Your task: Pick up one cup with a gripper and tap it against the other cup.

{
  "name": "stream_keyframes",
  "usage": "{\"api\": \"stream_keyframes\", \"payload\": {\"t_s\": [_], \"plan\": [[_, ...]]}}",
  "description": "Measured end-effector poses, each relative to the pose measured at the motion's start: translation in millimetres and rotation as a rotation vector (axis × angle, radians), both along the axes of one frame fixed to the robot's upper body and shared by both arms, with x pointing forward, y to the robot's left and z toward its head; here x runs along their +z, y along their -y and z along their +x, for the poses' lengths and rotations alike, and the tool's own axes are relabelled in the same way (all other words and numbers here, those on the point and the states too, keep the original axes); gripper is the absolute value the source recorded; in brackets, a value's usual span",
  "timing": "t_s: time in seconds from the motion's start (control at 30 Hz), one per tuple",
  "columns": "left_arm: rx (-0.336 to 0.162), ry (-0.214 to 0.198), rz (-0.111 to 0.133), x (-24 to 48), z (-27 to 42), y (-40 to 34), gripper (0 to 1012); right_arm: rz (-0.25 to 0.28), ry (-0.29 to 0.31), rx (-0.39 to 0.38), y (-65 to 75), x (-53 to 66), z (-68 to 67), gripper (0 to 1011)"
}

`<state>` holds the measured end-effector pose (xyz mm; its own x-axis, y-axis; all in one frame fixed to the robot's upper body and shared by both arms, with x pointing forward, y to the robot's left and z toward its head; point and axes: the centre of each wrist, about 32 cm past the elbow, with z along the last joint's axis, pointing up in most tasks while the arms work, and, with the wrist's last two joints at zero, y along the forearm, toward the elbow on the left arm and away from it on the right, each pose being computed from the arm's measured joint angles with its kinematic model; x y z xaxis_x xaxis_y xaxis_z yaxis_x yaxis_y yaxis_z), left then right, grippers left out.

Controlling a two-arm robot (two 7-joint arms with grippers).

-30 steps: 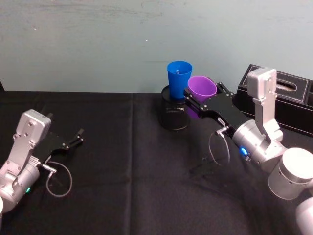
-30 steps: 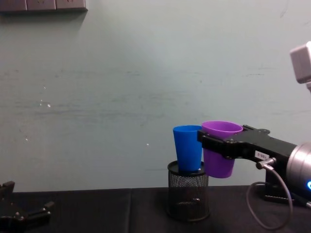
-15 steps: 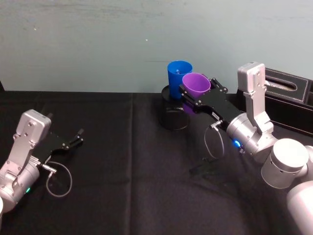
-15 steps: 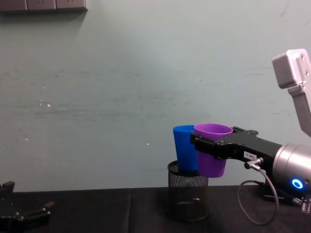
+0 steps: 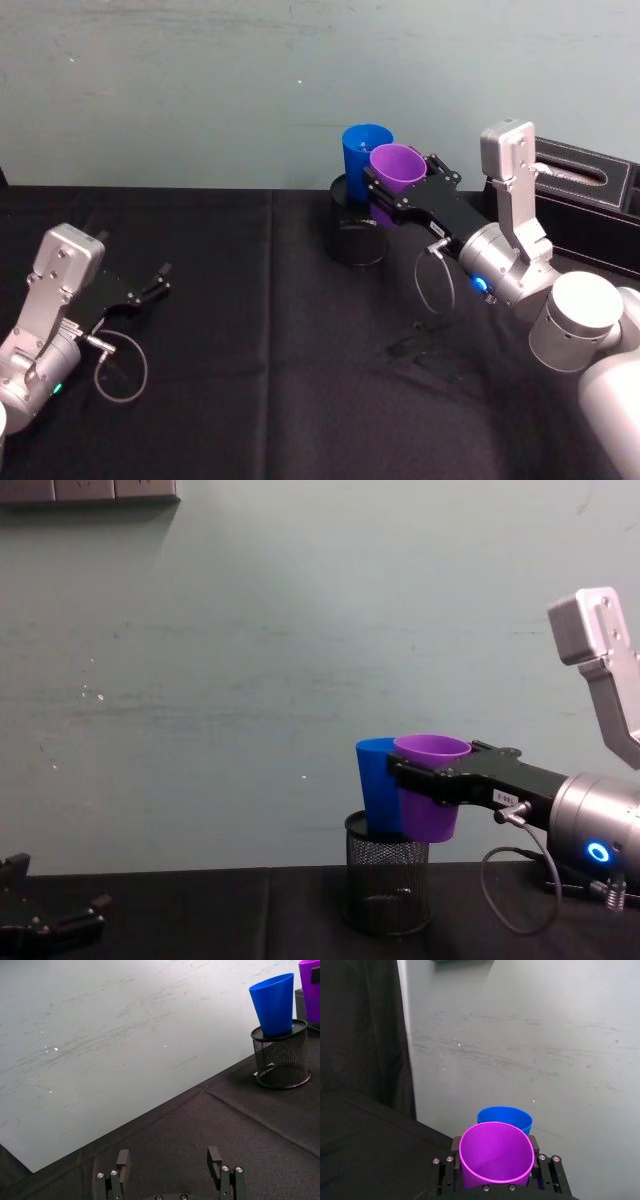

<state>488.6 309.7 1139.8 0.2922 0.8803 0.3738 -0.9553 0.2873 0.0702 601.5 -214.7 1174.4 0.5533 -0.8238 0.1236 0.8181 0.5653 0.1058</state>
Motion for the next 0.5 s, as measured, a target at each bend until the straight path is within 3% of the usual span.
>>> {"api": "stream_keyframes", "payload": {"t_s": [0.5], "plan": [[0.0,0.0,0.0,0.0,0.0,0.0,1011,-0.013,0.001,0.002,1.6,3.9,12.7,757]]}}
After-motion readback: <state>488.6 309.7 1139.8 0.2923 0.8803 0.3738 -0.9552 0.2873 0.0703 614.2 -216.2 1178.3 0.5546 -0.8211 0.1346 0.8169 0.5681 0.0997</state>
